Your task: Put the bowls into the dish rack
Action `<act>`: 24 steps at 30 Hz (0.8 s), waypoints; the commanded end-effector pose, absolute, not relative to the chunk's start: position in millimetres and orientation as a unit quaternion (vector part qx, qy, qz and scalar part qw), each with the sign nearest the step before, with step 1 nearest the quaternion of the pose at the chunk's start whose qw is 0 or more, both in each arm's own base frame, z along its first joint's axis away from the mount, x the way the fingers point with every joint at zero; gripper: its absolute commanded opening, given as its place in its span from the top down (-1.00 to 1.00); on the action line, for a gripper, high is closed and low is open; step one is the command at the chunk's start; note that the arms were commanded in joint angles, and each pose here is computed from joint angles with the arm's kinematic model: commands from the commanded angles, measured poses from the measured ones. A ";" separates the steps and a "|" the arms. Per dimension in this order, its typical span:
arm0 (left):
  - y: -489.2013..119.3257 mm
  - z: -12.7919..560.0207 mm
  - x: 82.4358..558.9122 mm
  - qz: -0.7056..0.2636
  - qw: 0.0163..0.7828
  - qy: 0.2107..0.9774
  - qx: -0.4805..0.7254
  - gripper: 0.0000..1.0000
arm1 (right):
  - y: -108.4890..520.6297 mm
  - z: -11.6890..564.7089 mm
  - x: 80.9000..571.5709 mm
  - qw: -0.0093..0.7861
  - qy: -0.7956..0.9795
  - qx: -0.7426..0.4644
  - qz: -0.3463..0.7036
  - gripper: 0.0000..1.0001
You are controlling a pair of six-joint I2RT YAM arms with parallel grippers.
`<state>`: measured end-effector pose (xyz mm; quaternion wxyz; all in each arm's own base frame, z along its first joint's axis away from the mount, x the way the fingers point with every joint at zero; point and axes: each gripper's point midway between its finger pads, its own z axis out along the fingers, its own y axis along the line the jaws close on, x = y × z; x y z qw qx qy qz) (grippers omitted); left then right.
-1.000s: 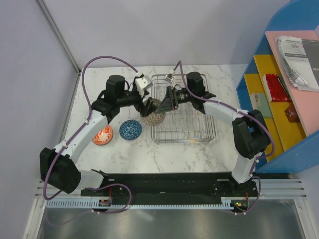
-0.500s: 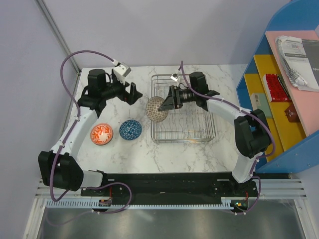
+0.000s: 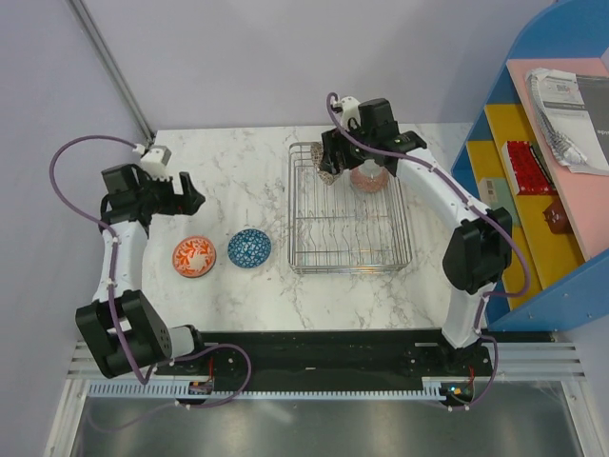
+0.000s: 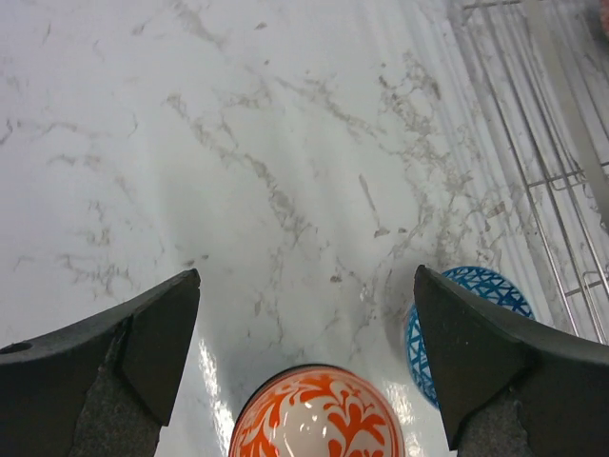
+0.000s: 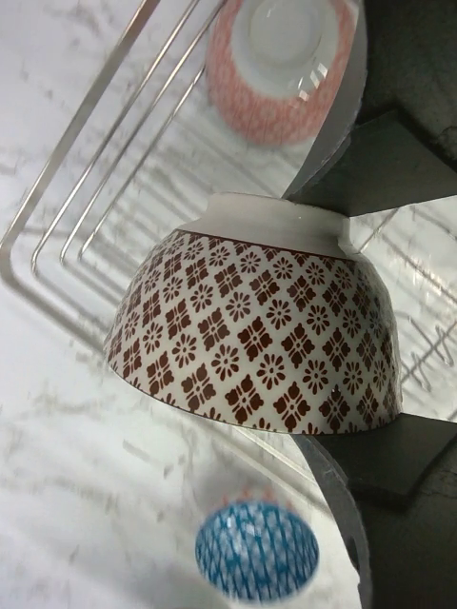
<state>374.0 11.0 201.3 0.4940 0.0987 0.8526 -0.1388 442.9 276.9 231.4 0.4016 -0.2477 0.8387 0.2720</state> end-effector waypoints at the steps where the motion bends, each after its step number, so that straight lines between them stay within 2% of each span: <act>1: 30.9 185.5 346.5 -0.174 0.476 0.858 0.077 -0.99 | 248.0 216.8 469.4 0.424 0.857 -0.271 0.113 1.00; 11: 35.0 144.7 321.3 -0.178 0.446 0.869 0.121 -0.99 | 243.1 203.4 492.5 0.438 0.843 -0.307 -0.057 1.00; 24: 36.6 132.8 310.5 -0.183 0.439 0.872 0.114 -0.99 | 262.6 172.6 506.4 0.433 0.799 -0.357 -0.216 1.00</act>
